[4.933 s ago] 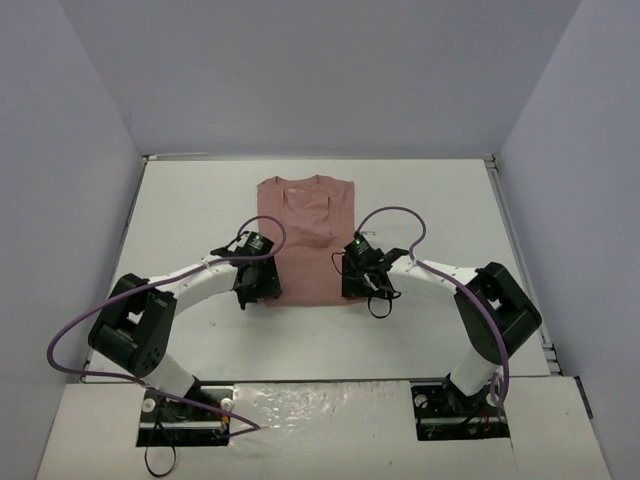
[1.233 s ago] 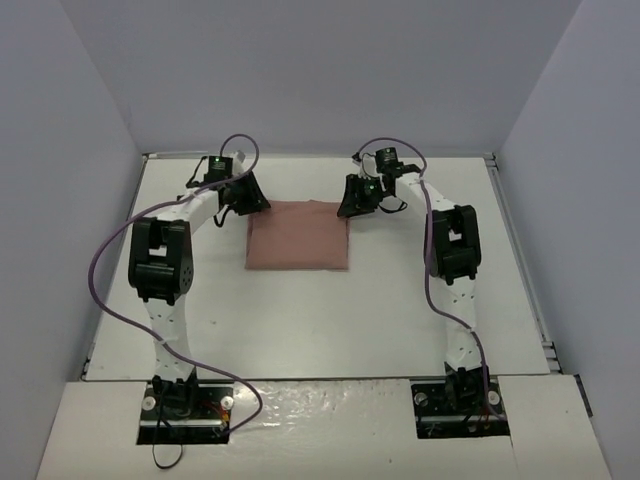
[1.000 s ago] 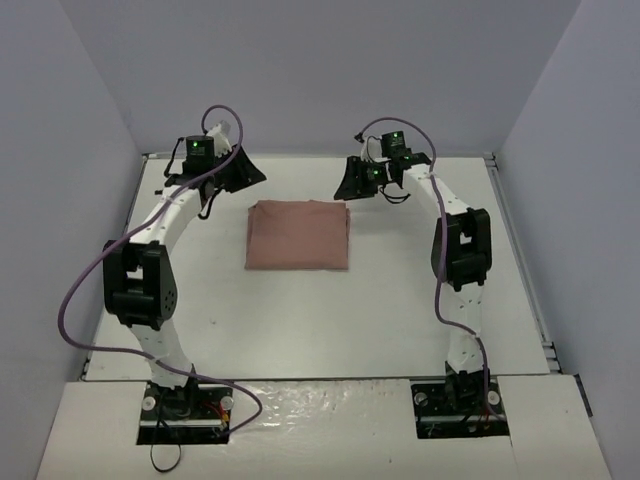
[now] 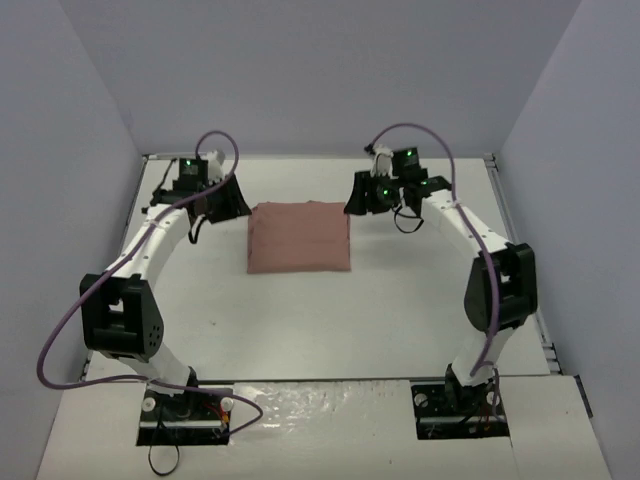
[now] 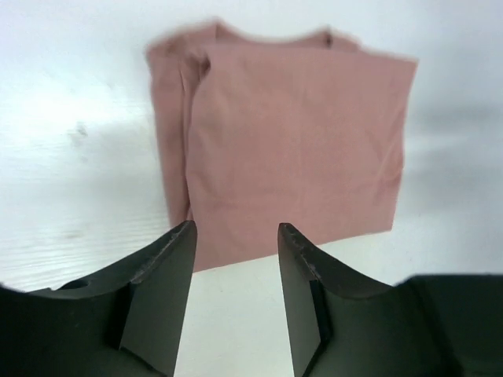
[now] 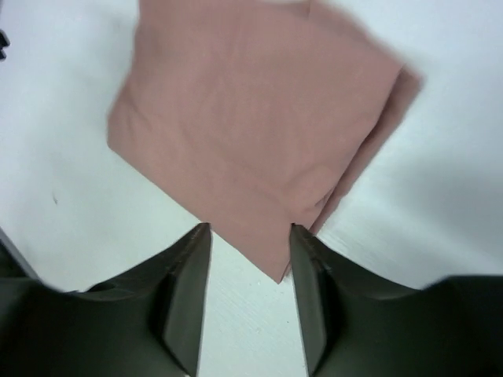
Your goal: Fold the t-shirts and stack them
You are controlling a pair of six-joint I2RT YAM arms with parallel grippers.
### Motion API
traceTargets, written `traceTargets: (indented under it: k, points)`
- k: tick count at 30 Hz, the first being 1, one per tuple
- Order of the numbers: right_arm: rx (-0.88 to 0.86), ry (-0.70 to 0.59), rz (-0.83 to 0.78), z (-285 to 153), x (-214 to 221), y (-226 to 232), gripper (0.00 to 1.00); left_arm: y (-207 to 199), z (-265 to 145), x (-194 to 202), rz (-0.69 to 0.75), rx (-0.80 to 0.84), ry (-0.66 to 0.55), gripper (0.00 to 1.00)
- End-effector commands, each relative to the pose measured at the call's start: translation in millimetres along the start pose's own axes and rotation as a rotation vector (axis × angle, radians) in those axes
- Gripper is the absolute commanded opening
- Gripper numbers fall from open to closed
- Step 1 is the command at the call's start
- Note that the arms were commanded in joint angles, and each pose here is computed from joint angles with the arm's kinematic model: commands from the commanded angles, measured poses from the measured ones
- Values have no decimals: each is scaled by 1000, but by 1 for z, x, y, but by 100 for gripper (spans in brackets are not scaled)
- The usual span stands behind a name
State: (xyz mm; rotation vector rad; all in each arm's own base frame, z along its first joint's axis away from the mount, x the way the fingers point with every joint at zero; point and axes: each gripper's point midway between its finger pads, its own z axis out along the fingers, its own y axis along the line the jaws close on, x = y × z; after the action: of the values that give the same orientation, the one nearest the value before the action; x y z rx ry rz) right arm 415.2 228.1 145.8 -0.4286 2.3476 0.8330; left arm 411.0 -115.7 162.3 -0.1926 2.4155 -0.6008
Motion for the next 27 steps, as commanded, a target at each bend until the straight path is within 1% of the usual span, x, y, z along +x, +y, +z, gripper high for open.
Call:
traceTargets:
  k: [1,4,5,6,7,9,11,12,13,16,19,22,27]
  points:
    - [191,-380,-99,-123,-85,33,49,-12,-131,-61,208,-163,-284,47]
    - [299,-521,-109,-182,-98,40,62,-8,-202,-77,265,-286,-444,62]
    - [334,-570,-113,-203,-100,44,67,-6,-224,-80,274,-326,-497,68]
    - [390,-612,-106,-222,-101,41,74,-3,-250,-82,273,-374,-561,76]
    - [438,-657,-102,-241,-102,41,80,-2,-271,-82,276,-409,-601,82]
    - [527,-760,-98,-285,-101,43,90,-2,-303,-79,298,-457,-634,87]
    - [572,-841,-106,-320,-97,51,95,-5,-334,-79,304,-493,-695,88]
    - [621,-893,-105,-344,-93,52,99,-5,-351,-73,300,-510,-721,89]
    - [646,-915,-102,-354,-89,52,100,-11,-360,-70,310,-496,-740,90]
    - [704,-971,-105,-383,-77,53,100,-12,-380,-55,327,-509,-762,93]
    - [724,-1012,-130,-403,-63,58,100,-1,-393,-42,315,-553,-774,97]
    - [733,-1016,-144,-407,-57,59,100,11,-385,-32,307,-593,-749,97]
    - [732,-994,-180,-403,-58,59,100,16,-367,-23,306,-584,-702,97]
